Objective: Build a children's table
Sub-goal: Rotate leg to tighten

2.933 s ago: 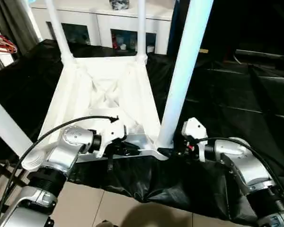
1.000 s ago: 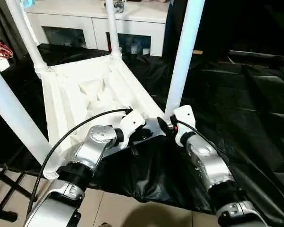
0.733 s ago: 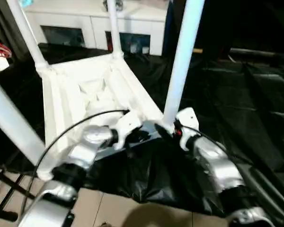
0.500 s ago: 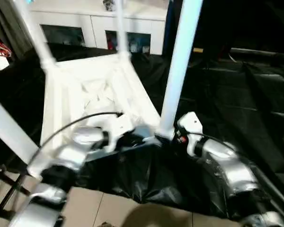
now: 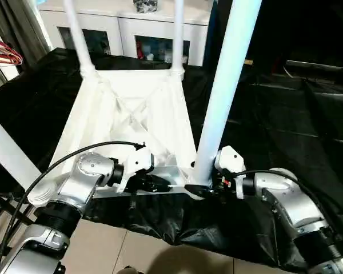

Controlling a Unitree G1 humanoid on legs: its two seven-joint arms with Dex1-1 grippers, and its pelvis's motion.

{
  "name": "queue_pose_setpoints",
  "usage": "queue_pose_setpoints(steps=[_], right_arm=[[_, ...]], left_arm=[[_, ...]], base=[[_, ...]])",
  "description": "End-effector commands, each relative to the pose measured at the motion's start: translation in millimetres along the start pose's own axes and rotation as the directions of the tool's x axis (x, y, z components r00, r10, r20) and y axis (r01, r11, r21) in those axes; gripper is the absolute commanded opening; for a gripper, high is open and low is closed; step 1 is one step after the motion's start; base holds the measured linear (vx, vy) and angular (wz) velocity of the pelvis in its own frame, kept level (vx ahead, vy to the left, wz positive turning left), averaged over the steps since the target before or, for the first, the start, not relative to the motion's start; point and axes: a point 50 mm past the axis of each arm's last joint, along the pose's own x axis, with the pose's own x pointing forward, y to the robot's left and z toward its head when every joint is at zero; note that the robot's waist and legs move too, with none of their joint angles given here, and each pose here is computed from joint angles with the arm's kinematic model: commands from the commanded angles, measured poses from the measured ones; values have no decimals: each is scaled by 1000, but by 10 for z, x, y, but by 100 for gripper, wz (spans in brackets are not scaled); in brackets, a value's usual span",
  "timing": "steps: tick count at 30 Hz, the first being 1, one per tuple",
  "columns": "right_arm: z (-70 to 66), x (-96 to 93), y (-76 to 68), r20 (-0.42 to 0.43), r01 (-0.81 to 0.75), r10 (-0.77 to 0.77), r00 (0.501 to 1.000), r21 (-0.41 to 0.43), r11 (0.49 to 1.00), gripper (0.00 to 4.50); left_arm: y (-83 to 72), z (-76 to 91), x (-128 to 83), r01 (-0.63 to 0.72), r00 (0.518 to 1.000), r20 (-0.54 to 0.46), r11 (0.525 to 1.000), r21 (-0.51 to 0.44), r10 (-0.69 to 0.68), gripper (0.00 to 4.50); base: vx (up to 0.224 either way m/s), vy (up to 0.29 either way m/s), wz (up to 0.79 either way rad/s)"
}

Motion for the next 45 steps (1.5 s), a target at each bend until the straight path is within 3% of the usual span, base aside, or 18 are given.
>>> queue_pose_setpoints(steps=[1, 7, 13, 15, 17, 21, 23, 27, 28, 30, 33, 39, 45], right_arm=[[7, 85, 102, -18, -85, 84, 996, -15, 996, 290], [-30, 116, 138, -14, -55, 55, 998, 0, 998, 261], [-124, 231, 35, -14, 192, -192, 981, 57, 980, 258], [-176, 357, -74, -29, 402, -402, 915, 131, 906, 257], [-186, 466, -99, -38, 492, -497, 867, 219, 843, 254], [-150, 635, -92, -59, 564, -571, 819, 272, 780, 254], [-127, 694, -83, -66, 575, -581, 811, 269, 772, 254], [-45, 782, -72, -24, 559, -575, 818, 276, 782, 254], [-44, 778, -74, -21, 555, -574, 819, 285, 781, 310], [-35, 746, -82, -6, 532, -557, 830, 309, 789, 326], [-18, 668, -116, 5, 527, -544, 839, 246, 814, 359], [-14, 411, -98, 61, 319, -330, 942, 144, 937, 367], [-46, 233, -40, 65, 164, -172, 983, 117, 980, 367]], left_arm=[[-4, 74, 54, 22, 1000, 9, 999, 41, -22, 0], [24, 27, 62, -37, 999, -3, 999, 31, 37, 0], [154, 61, 134, -195, 981, 0, 981, -9, 195, 0], [225, 138, 217, -283, 959, 11, 959, -30, 283, 0], [244, 183, 298, -327, 944, 14, 943, -55, 328, 0], [233, 217, 433, -378, 924, 18, 922, -85, 381, 0], [224, 234, 487, -393, 917, 24, 914, -96, 397, 0], [167, 278, 599, -362, 929, 50, 928, -91, 367, 0], [163, 278, 601, -359, 930, 52, 929, -90, 364, 0], [150, 274, 592, -340, 937, 59, 937, -79, 345, 0], [136, 263, 551, -311, 947, 66, 948, -71, 315, 0], [120, 170, 362, -236, 970, 61, 971, -20, 237, 0], [101, 127, 207, -166, 985, 46, 986, 21, 165, 0]], base=[[0, 0, 0], [0, 0, 0], [0, 0, 0], [0, 0, 0], [0, 0, 0], [0, 0, 0], [0, 0, 0], [0, 0, 0], [0, 0, 0], [0, 0, 0], [0, 0, 0], [0, 0, 0], [0, 0, 0]])
